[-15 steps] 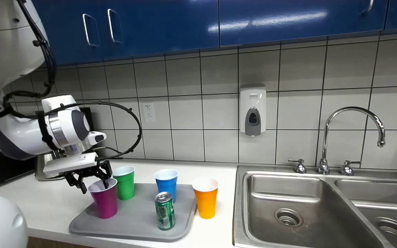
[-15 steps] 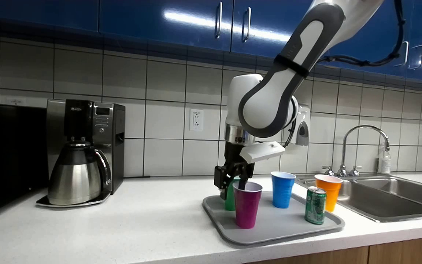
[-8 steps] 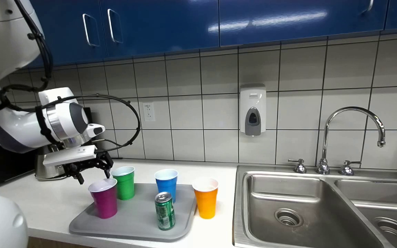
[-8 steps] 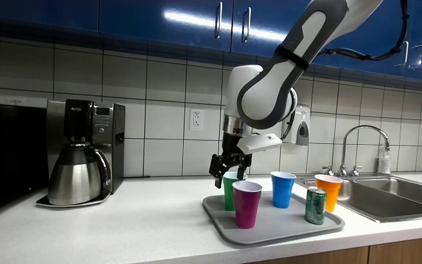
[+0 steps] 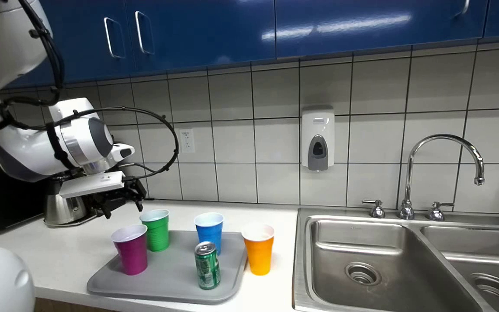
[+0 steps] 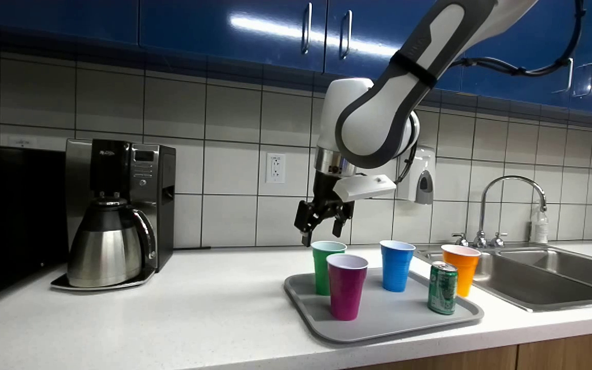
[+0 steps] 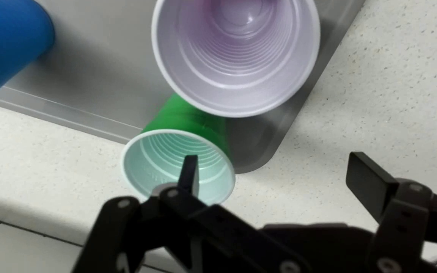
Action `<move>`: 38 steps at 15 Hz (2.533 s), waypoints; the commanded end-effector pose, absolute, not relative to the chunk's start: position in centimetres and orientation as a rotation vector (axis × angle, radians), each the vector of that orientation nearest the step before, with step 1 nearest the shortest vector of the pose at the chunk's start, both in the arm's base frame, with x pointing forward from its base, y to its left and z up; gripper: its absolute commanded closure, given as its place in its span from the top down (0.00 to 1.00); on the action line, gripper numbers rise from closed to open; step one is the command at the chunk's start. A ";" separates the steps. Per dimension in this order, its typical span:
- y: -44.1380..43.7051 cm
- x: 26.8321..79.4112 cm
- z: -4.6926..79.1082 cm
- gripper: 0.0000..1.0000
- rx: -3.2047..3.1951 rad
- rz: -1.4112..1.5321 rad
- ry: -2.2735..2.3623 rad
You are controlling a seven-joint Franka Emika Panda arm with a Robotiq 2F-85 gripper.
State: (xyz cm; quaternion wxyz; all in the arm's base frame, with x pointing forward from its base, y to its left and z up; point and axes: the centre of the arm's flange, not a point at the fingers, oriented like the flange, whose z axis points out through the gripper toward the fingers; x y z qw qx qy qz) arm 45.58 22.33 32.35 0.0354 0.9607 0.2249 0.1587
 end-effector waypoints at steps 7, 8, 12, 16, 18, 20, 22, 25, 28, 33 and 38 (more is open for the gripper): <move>17.5 47.5 36.5 1.00 2.918 0.585 0.323; 17.0 47.5 36.9 1.00 2.916 0.596 0.291; 15.0 47.8 38.3 1.00 2.911 0.622 0.170; 12.2 48.2 39.5 1.00 2.904 0.625 0.073; 10.7 48.4 40.1 1.00 2.899 0.613 0.032; 9.0 48.4 40.6 1.00 2.925 0.590 -0.003; 7.4 48.4 41.1 1.00 2.946 0.571 -0.040; 4.5 48.7 41.7 1.00 3.017 0.522 -0.042; 1.1 49.4 42.0 1.00 3.067 0.466 -0.021; -1.2 49.5 40.7 1.00 3.082 0.432 -0.014; -1.8 49.5 40.8 1.00 3.083 0.419 -0.001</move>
